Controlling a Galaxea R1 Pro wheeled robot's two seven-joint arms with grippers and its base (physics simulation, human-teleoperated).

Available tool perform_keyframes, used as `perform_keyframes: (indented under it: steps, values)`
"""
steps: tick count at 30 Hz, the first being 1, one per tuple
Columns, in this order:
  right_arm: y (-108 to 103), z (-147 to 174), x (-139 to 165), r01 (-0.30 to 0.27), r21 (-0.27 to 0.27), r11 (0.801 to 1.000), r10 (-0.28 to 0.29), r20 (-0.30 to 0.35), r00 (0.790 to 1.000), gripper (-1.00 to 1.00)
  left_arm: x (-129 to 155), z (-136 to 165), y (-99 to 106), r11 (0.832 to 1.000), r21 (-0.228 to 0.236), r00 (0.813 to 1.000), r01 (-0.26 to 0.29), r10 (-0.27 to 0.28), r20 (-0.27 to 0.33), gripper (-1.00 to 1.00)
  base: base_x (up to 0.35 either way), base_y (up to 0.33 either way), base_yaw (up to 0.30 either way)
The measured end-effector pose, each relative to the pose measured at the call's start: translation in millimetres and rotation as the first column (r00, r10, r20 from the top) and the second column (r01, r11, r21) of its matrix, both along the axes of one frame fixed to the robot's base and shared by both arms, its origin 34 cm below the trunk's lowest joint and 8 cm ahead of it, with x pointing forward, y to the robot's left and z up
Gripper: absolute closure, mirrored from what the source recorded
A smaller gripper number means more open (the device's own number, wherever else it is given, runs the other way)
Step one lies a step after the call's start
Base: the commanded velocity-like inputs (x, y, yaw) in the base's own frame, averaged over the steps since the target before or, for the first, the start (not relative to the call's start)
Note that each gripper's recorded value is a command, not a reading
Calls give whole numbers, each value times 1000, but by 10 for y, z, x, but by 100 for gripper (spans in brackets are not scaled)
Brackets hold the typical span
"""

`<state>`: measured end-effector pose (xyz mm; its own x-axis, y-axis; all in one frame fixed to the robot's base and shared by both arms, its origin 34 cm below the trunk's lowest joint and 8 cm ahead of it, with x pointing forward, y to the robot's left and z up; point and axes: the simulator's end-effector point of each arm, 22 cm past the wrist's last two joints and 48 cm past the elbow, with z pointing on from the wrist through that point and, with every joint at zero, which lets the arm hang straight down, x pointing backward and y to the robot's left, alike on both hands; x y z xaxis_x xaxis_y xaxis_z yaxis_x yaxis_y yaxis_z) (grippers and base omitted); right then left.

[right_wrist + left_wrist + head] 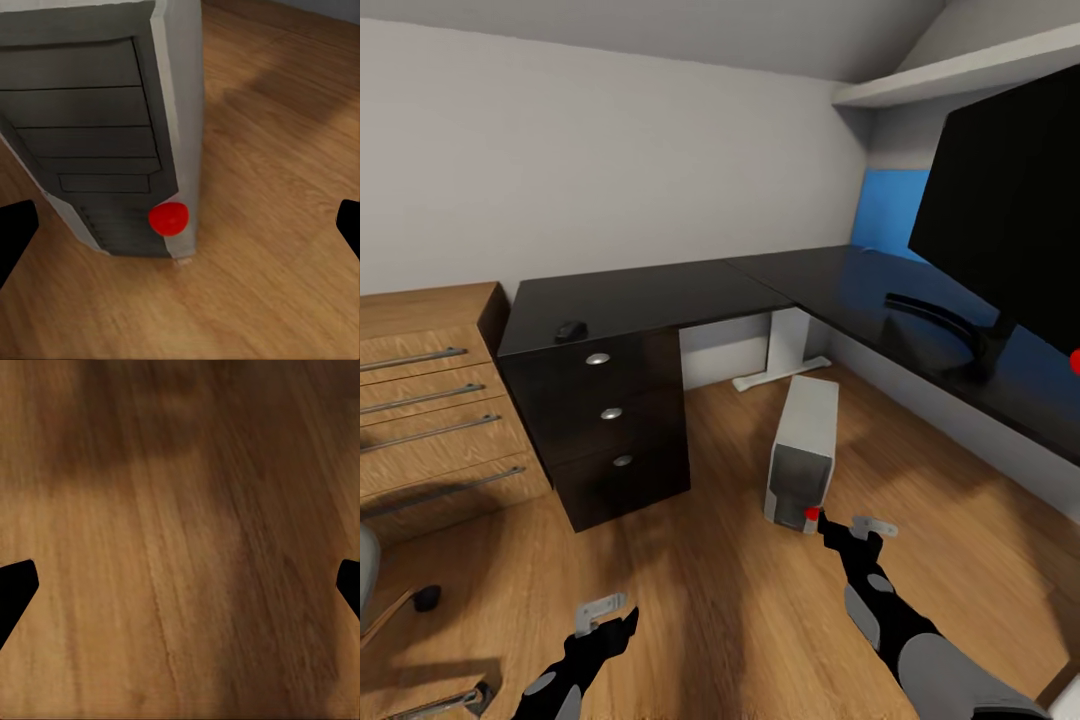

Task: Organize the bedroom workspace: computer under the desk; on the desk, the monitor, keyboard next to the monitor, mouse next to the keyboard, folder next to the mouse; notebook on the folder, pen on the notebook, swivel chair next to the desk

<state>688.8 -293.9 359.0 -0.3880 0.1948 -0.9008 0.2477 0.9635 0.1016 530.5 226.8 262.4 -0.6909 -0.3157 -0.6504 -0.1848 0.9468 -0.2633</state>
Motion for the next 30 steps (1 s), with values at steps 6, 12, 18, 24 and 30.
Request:
perform_keyframes:
  steps: [6, 12, 18, 24, 30]
  values:
    - [-51, 31, 81, 31, -10, 999, -31, 21, 999, -100, -73, -128, 8, 1000, 1, 1000, -1, 1, -28, -100, 0, 0, 0]
    - [-116, -60, 71, 54, -25, 998, -54, 15, 998, -100, -200, -297, -3, 1000, 1, 998, 0, 0, -70, -100, 0, 0, 0]
    - [-90, -121, 74, 31, -59, 998, -30, 22, 999, -100, -294, -421, -26, 1000, -2, 995, 2, -2, -100, -100, 0, 0, 0]
    - [-24, -20, 120, -10, -114, 993, 18, 63, 998, -100, -304, -428, -21, 1000, -2, 995, 2, -2, -103, -100, 0, 0, 0]
    - [40, -28, 103, -26, -126, 992, 35, 70, 997, -100, -320, -442, -9, 1000, -1, 994, 2, -2, -107, -100, 0, 0, 0]
